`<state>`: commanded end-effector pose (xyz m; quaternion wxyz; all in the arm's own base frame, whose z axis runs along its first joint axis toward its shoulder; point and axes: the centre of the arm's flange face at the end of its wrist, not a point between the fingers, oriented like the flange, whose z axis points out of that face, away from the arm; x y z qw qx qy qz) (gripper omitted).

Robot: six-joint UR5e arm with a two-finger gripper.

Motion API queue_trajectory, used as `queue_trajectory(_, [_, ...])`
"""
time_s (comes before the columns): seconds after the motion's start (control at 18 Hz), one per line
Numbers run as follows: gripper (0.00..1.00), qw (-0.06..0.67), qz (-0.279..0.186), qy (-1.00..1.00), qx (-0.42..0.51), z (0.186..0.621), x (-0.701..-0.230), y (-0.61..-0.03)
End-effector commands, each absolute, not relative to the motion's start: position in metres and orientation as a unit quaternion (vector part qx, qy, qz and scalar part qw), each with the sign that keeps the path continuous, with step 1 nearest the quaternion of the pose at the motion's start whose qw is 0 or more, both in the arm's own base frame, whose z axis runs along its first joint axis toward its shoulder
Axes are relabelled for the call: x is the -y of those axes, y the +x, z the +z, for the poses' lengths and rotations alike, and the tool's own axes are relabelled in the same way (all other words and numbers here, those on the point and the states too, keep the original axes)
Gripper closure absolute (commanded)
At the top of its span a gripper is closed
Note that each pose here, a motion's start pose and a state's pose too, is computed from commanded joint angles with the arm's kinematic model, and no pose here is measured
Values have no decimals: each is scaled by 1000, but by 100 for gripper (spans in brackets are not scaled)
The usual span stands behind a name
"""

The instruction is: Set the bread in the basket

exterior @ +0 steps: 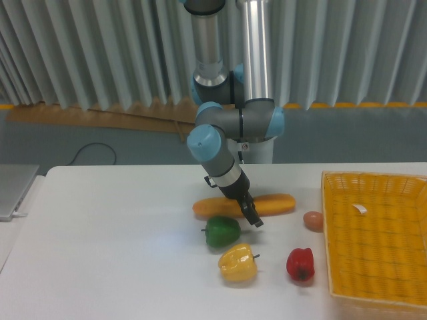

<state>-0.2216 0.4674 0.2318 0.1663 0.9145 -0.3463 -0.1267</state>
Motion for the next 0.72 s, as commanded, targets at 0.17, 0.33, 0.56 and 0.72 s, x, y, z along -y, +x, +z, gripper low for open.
queue_trajectory(0.17, [0, 164, -130, 913, 349, 237, -467, -216])
queue_trajectory(0.33, [0, 162, -132, 913, 350, 243, -460, -211])
queue_trajectory(0.56, [0, 163, -130, 912, 352, 242, -454, -204])
queue_trajectory(0.72, [0, 164, -129, 912, 353, 239, -453, -202])
